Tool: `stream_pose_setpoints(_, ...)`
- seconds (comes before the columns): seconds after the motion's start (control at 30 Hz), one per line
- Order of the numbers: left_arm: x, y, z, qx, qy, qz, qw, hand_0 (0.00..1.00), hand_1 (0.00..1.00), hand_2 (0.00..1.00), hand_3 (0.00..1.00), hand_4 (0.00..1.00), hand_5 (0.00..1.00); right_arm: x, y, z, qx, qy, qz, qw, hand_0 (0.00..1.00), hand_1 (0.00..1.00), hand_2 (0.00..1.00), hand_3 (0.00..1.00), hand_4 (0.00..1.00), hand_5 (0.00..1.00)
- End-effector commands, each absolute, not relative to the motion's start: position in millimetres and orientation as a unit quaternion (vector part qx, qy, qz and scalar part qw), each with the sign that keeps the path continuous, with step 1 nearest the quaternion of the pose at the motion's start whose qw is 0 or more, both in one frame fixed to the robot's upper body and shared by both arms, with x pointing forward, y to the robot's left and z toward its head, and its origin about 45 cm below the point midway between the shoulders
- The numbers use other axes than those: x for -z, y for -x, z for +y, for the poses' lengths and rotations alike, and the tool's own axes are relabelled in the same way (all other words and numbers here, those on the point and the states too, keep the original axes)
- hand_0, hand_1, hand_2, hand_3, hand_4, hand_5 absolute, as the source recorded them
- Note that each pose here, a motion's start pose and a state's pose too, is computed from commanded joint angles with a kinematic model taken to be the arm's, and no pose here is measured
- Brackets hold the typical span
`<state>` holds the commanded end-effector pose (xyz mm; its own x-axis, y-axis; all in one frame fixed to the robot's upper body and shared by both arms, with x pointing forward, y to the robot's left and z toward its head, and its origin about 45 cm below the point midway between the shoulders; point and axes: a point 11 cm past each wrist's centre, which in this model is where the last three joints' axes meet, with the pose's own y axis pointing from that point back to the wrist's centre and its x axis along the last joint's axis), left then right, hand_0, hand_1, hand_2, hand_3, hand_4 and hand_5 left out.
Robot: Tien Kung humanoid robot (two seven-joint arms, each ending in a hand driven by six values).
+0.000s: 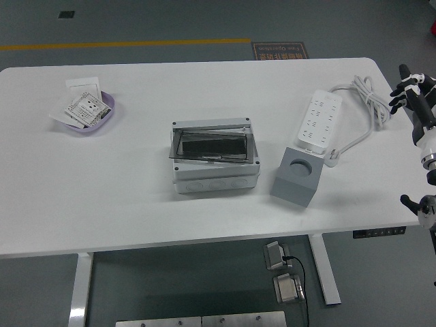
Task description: Pick up the cylinder from the cube,place it in the box,flap close box
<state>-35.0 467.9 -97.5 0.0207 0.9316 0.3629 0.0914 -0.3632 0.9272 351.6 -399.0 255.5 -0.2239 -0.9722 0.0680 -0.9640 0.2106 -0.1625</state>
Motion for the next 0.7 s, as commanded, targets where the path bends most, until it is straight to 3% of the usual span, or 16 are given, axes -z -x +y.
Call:
stream_pose_setpoints(0.53, 97.5, 35.1, 467.9, -0.559, -0.608, 0.421, 0.376, 0.601, 0.670, 0.600, 0.591, 0.634, 0.270, -254.1, -351.8, -400.8, 0.077, 0.619, 0.781, 0.029, 0.108, 0.163, 0.202, 0.229, 0.871, 0.592)
stream_pose_setpoints(0.57, 97.5, 35.1, 467.9, -0.559, -0.608, 0.421, 0.376, 0.601, 0.671, 0.601, 0.591, 0.634, 0.269, -254.0, -351.8, -400.9, 0.077, 0.619, 0.781, 0.029, 0.107, 0.151, 0.190, 0.216, 0.855, 0.643)
stream_pose_setpoints(0.7, 97.5, 35.0, 468.0, -0.559, -0.608, 0.421, 0.376, 0.601, 0.671, 0.601, 0.591, 0.634, 0.269, -253.6, -352.0, -400.7, 0.075, 0.620, 0.780, 0.027, 0.107, 0.151, 0.190, 0.216, 0.855, 0.643)
